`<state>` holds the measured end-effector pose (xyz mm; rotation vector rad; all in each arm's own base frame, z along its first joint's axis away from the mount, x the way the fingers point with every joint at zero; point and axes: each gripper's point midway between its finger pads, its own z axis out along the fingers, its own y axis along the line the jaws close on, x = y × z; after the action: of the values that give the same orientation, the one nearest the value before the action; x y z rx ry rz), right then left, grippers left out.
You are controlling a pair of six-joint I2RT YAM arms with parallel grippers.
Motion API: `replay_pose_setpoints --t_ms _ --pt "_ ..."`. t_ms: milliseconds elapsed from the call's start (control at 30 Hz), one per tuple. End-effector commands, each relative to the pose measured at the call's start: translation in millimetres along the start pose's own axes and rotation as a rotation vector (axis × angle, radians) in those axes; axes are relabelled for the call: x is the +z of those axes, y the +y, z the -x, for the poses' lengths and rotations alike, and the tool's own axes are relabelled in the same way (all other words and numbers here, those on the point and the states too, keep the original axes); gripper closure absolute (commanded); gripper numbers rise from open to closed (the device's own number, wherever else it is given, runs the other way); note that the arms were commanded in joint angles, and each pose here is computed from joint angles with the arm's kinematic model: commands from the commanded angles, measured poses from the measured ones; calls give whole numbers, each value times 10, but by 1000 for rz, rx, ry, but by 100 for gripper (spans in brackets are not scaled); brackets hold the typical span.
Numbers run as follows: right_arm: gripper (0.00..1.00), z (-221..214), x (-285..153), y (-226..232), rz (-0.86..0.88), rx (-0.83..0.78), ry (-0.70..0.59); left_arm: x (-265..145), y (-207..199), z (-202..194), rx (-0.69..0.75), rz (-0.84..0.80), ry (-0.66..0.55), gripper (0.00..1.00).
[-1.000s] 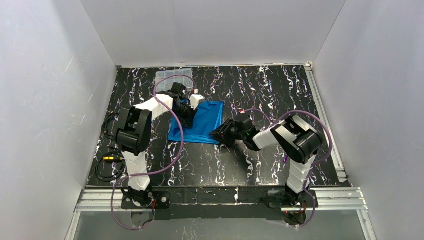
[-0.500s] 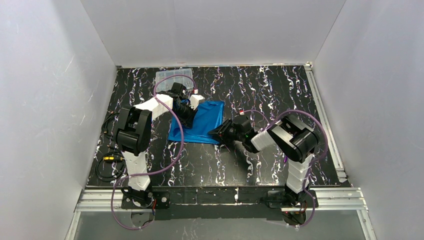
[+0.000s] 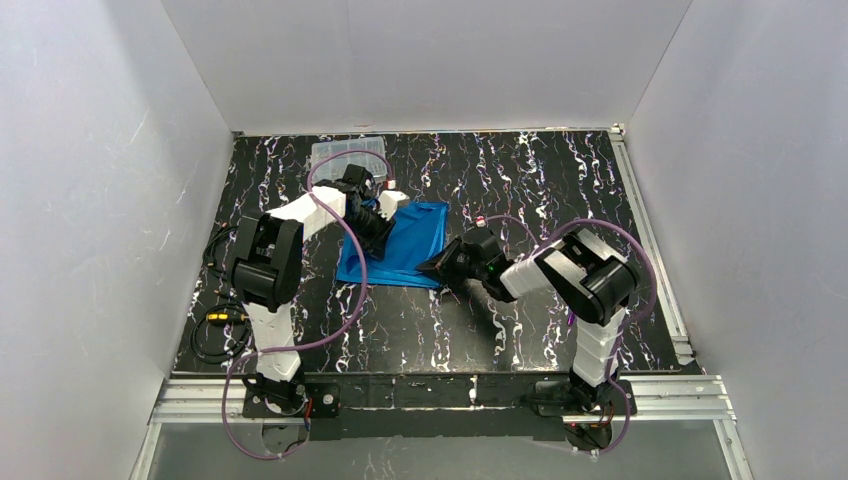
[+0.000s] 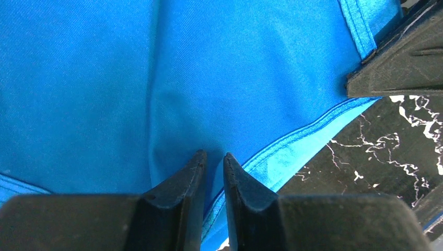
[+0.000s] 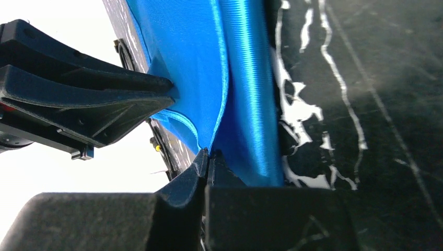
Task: Fold the napkin into a case and place the utensils inside
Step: Smooth out the upper triangle-folded napkin at the center of the board.
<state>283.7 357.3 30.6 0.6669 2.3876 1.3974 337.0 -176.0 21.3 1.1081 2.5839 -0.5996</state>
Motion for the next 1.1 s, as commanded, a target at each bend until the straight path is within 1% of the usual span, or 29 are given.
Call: replay_pose_setpoints --t_ms 0,100,200,433,667,900,1067 --pt "99 44 -100 405 56 -118 -16 -418 -96 174 7 8 -47 81" --pt "99 22 -146 415 44 -142 -2 -582 -171 224 30 10 -74 80" --pt "99 -17 -169 388 43 -141 27 -638 -240 182 37 -4 -71 80" --pt "99 -47 -269 252 -12 -168 56 -565 -258 -75 35 -17 -18 82" --pt "99 1 -412 117 -60 -180 39 -478 -217 -236 23 -26 23 85" --pt "99 0 -401 44 -94 -194 49 -454 -203 -307 33 -31 47 87" --pt "99 -23 -375 -32 -112 -187 65 -440 -170 -436 47 -14 70 88"
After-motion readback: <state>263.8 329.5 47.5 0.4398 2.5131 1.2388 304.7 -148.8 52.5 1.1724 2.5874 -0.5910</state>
